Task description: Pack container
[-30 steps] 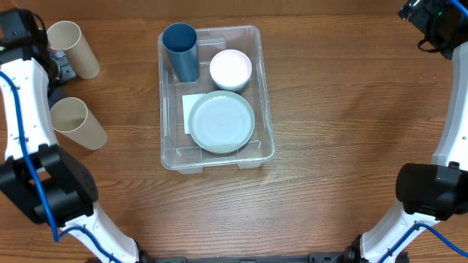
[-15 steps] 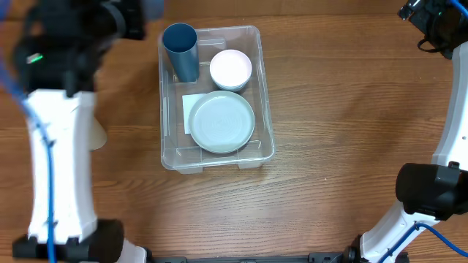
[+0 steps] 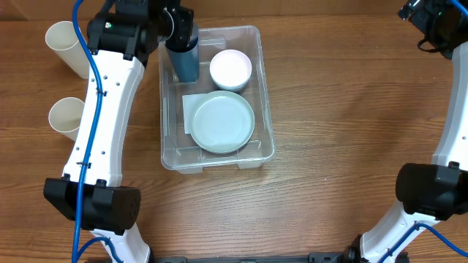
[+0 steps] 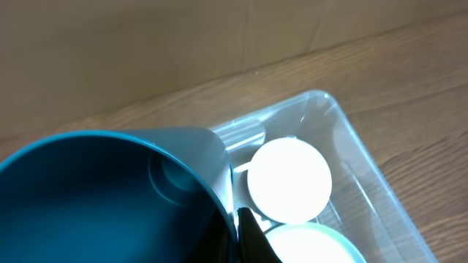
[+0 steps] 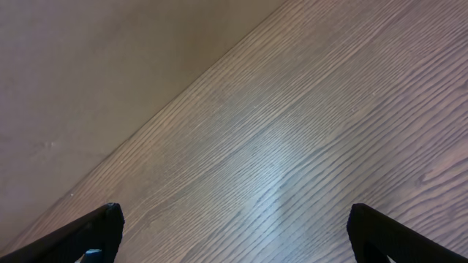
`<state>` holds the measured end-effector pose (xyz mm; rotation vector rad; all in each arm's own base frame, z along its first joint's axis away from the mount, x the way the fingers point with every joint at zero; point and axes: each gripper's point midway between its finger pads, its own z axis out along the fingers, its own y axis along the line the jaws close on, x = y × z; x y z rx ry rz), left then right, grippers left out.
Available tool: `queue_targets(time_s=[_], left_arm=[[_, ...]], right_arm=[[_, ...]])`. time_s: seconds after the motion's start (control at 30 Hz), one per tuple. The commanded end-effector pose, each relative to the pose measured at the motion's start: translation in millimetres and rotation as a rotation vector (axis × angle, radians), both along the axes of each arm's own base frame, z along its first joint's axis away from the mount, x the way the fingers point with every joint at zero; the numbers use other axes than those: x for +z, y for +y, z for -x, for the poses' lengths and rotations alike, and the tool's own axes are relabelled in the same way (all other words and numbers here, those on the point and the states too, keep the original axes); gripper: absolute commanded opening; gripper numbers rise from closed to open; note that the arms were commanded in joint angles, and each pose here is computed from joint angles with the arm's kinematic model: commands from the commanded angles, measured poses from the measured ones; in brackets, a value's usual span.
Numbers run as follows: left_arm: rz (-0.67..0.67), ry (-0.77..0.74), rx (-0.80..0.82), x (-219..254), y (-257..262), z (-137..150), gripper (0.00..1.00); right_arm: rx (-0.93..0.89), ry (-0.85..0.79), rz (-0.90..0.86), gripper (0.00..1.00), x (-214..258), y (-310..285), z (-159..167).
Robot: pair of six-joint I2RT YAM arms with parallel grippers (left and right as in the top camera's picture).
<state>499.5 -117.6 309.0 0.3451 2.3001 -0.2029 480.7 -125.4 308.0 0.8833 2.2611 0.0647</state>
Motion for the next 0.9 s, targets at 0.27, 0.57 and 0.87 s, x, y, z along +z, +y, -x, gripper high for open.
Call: queue_targets(time_s=[0.27, 0.57, 0.87], left_arm=[[-0.086, -0.056, 0.084, 9, 22, -8, 0.77], [-0.129, 0.001, 0.287, 21, 65, 17, 0.88], [-0.147, 0.552, 0.708, -63, 189, 130, 0.91]], right_arm=[[-0.007, -0.010, 0.005, 1.00, 3, -1, -1], [-0.007, -0.010, 0.005, 1.00, 3, -1, -1], [-0.007, -0.010, 0.005, 1.00, 3, -1, -1]])
